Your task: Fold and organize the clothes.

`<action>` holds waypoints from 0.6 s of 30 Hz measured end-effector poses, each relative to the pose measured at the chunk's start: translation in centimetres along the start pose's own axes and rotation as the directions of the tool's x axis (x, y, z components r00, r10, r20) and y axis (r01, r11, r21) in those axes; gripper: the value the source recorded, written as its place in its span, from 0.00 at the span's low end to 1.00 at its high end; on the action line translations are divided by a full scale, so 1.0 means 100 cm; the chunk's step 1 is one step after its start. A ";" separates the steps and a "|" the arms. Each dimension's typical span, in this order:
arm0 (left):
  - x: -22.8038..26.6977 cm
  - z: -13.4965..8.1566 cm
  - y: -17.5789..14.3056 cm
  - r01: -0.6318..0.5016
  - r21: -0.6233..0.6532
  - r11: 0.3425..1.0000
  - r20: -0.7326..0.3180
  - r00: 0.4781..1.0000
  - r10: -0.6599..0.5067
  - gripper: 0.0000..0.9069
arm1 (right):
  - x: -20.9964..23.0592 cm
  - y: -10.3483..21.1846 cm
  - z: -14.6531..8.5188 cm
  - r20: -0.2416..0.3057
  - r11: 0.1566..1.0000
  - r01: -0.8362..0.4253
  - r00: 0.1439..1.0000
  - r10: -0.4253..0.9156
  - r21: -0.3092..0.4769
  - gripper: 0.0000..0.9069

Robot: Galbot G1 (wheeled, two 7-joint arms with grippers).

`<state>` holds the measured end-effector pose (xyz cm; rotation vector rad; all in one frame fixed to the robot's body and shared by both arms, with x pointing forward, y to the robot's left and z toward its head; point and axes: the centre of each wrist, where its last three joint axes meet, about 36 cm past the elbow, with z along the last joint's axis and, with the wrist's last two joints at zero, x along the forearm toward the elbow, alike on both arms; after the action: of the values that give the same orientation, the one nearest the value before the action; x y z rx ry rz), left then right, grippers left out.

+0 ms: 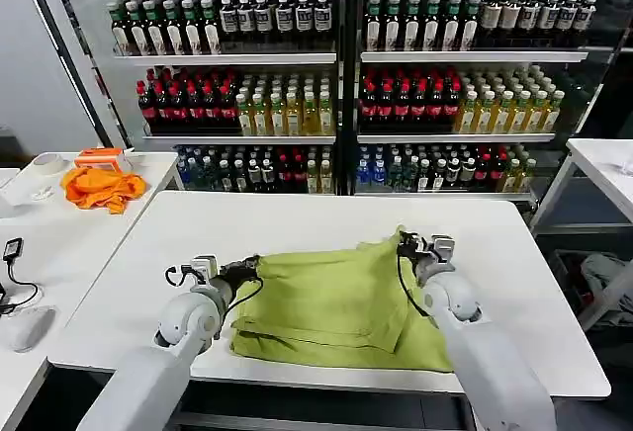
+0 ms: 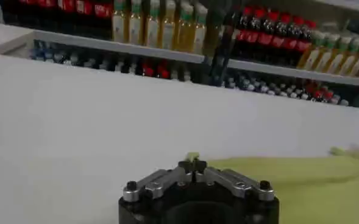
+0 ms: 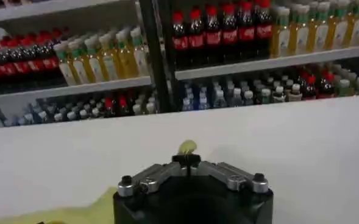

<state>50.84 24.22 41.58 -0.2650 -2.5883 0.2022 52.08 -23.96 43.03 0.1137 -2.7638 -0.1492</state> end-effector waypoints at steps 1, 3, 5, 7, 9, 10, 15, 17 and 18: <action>0.003 0.000 0.000 -0.003 0.000 1.000 0.003 1.000 0.003 0.02 | 0.006 0.001 0.002 0.002 1.000 0.003 1.000 -0.003 -0.001 0.00; 0.009 -0.001 0.000 -0.007 0.000 1.000 0.013 1.000 0.007 0.02 | 0.021 0.002 0.007 0.008 1.000 0.009 1.000 -0.009 -0.002 0.00; 0.016 -0.001 0.000 -0.012 0.000 1.000 0.020 1.000 0.012 0.02 | 0.035 0.003 0.011 0.014 1.000 0.013 1.000 -0.013 -0.002 0.00; 0.023 0.000 0.000 -0.016 -0.003 1.000 0.029 0.999 0.016 0.02 | 0.050 0.004 0.015 0.021 1.000 0.017 1.000 -0.017 -0.001 0.00; 0.030 0.001 0.000 -0.019 -0.004 1.000 0.035 0.999 0.019 0.02 | 0.064 0.004 0.018 0.028 1.000 0.019 0.999 -0.019 0.001 0.00; 0.034 0.001 0.000 -0.021 -0.005 1.000 0.038 0.999 0.022 0.02 | 0.071 0.004 0.020 0.030 1.000 0.019 0.999 -0.019 0.001 0.00; 0.049 0.009 -0.001 -0.033 -0.007 0.999 0.038 0.999 0.033 0.02 | 0.090 0.008 0.027 0.030 1.000 0.019 0.999 -0.019 -0.003 0.00; 0.051 0.013 -0.002 -0.036 -0.007 0.999 0.037 0.999 0.036 0.02 | 0.096 0.009 0.030 0.028 1.000 0.019 0.999 -0.019 -0.004 0.00; 0.052 0.014 -0.003 -0.038 -0.007 0.999 0.038 0.999 0.038 0.02 | 0.097 0.010 0.031 0.027 1.000 0.016 0.999 -0.016 -0.004 0.00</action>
<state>45.74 24.98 43.00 -0.3152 -2.6232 0.2150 41.91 -23.65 43.78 0.1344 -2.7902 -0.1615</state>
